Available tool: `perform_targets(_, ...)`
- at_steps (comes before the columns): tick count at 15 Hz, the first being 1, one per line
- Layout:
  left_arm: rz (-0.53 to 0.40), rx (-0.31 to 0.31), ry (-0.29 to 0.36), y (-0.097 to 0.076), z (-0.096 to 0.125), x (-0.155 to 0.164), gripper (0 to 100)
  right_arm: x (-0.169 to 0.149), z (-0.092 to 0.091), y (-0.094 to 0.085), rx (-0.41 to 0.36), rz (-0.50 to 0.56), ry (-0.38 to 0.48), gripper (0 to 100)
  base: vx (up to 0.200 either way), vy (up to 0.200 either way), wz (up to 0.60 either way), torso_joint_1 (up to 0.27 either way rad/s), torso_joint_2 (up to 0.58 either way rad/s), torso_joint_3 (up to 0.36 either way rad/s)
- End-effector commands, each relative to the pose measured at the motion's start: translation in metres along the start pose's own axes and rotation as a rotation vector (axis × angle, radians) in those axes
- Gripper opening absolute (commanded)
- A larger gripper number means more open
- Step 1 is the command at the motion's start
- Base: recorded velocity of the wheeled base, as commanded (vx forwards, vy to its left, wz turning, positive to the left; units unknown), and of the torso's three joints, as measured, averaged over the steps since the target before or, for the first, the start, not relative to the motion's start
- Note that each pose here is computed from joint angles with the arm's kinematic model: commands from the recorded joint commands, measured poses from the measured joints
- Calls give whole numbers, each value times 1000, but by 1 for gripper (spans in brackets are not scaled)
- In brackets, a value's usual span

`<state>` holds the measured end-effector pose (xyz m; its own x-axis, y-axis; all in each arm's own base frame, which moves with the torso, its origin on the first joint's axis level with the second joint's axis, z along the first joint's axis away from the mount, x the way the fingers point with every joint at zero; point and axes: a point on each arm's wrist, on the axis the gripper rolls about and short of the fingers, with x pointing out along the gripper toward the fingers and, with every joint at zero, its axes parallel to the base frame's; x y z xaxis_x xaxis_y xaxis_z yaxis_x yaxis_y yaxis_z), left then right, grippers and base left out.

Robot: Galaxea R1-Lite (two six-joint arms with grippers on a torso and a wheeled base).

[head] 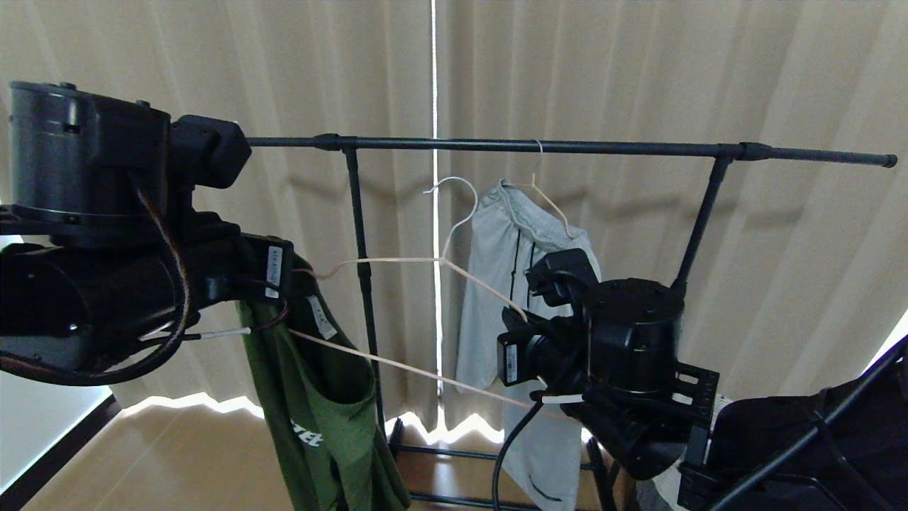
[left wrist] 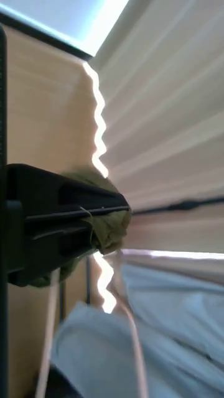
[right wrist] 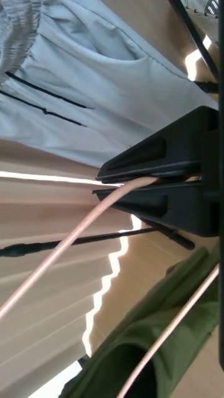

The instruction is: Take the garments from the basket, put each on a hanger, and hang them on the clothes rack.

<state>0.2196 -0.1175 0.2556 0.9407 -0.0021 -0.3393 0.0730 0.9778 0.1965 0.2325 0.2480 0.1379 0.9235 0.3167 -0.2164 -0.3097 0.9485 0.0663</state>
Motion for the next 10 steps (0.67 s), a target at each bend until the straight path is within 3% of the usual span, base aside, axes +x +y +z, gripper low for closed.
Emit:
perform_targets(1, -19, 9, 9, -8, -1, 7, 0, -4, -2, 9, -5, 31, 3, 0, 0, 0, 0, 0, 0, 0)
perform_targets(5, -99, 6, -24, -32, 0, 6, 0, 4, -10, 24, -14, 61, 13, 0, 0, 0, 0, 0, 0, 0)
perform_targets(7, -194, 1, -52, -41, 2, 3, 0, 6, -9, 30, -11, 73, 7, 0, 0, 0, 0, 0, 0, 0)
perform_targets(10, -280, 4, -66, -45, 3, -3, 0, 6, -8, 31, -8, 74, 3, 0, 0, 0, 0, 0, 0, 0)
